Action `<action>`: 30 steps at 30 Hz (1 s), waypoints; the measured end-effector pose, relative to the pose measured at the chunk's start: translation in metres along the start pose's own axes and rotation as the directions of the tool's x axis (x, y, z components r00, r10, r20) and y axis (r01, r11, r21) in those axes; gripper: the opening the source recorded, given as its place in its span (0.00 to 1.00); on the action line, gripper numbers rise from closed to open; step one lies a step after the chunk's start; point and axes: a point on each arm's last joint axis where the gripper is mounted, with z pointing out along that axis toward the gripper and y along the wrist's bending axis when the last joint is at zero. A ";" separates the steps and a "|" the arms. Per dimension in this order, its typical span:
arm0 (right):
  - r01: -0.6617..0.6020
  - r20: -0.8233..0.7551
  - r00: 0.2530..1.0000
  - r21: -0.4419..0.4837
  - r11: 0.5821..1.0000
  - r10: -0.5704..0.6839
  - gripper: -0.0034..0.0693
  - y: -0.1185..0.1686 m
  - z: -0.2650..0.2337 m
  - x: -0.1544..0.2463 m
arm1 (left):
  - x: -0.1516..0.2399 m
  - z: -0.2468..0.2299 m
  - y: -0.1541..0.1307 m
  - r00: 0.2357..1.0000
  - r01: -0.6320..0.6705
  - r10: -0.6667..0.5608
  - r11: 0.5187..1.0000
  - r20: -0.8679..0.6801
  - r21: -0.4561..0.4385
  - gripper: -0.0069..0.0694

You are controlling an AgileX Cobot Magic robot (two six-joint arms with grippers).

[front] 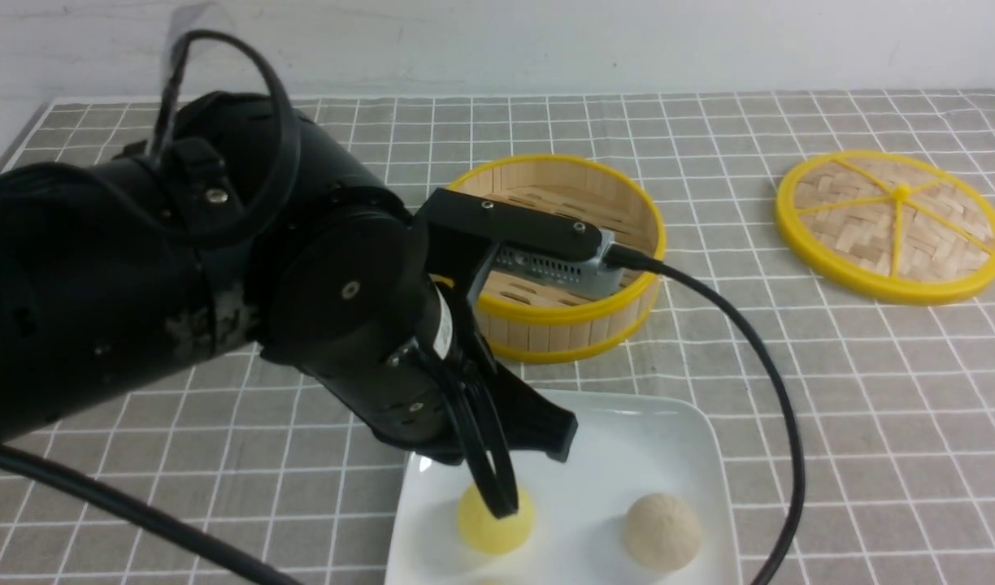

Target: Put the steamed buns into the plate on the grey tablecloth.

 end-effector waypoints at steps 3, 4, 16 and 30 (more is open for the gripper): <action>-0.015 -0.042 0.999 0.111 0.994 0.020 0.14 -0.007 0.004 0.028 | -0.001 0.000 0.001 1.000 -0.007 0.007 1.000 0.005 -0.010 0.12; -0.018 -0.050 0.998 0.134 0.991 0.025 0.14 -0.008 0.005 0.033 | -0.001 0.000 0.001 1.000 -0.010 0.010 1.000 0.007 -0.012 0.12; -0.028 -0.140 0.986 0.375 0.927 0.086 0.16 -0.023 0.011 0.076 | 0.001 -0.037 0.012 0.991 -0.032 0.035 0.999 0.132 -0.027 0.12; -0.022 -0.143 0.987 0.347 0.938 0.076 0.18 -0.022 0.012 0.076 | 0.085 -0.153 0.067 0.948 0.051 -0.042 0.998 0.316 -0.021 0.13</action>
